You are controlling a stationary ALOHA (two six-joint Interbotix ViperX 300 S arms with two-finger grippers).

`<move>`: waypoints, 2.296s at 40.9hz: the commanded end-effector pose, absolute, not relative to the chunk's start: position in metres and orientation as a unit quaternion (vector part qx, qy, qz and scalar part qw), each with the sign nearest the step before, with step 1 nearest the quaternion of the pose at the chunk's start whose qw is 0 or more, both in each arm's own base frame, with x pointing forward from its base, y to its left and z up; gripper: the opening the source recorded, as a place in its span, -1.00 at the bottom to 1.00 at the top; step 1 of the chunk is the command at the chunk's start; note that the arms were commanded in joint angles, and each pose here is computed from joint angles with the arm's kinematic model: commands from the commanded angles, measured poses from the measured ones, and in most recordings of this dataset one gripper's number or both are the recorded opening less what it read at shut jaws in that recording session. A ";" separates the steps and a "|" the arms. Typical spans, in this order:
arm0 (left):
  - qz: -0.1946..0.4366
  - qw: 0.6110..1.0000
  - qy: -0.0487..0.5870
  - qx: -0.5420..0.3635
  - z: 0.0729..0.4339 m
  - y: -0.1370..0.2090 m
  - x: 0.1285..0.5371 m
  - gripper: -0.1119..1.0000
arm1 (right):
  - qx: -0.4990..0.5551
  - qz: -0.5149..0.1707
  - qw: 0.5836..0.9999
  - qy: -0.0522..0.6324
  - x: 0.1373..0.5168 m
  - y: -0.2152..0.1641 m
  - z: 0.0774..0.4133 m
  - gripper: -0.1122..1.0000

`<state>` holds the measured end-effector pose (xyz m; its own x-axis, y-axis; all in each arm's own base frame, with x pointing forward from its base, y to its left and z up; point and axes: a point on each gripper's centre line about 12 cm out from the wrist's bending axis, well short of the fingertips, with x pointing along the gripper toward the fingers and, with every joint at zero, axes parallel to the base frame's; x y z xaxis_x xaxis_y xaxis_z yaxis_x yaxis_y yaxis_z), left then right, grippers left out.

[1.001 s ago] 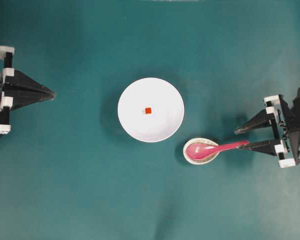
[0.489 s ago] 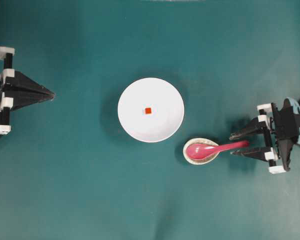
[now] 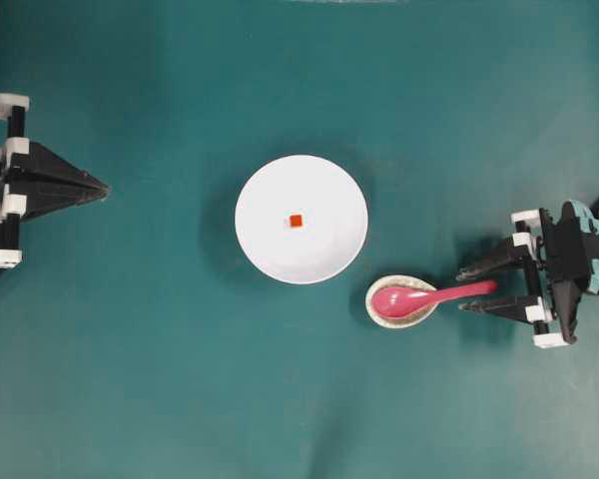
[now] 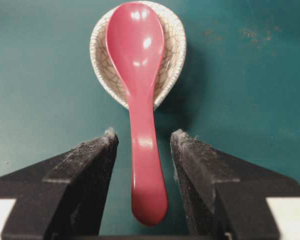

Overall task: Grip the spoon and scoop the red block from the bowl with right arm.
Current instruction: 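Close the right gripper on the end of the pink spoon handle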

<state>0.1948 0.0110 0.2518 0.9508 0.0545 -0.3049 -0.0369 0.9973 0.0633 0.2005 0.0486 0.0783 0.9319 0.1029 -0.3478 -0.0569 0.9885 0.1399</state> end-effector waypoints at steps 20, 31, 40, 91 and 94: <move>0.025 0.987 0.154 0.031 0.257 0.012 0.197 -0.80 | 0.041 0.047 0.982 0.179 0.201 0.050 0.077 0.03; 0.025 0.987 0.154 0.031 0.257 0.012 0.197 -0.80 | 0.030 0.049 0.983 0.175 0.202 0.051 0.077 0.02; 0.025 0.987 0.154 0.030 0.256 0.012 0.197 -0.80 | 0.032 0.051 0.986 0.155 0.204 0.051 0.082 0.02; 0.025 0.987 0.159 0.030 0.255 0.012 0.197 -0.80 | 0.032 0.051 0.986 0.155 0.204 0.051 0.082 -0.35; 0.025 0.986 0.160 0.030 0.255 0.012 0.197 -0.80 | 0.032 0.051 0.987 0.151 0.205 0.051 0.083 -0.35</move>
<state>0.1941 0.0110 0.2484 0.9430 0.0545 -0.3282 -0.0358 0.9974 0.0629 0.2026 0.0494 0.0791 0.9414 0.1033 -0.3211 -0.0834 0.9937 0.0753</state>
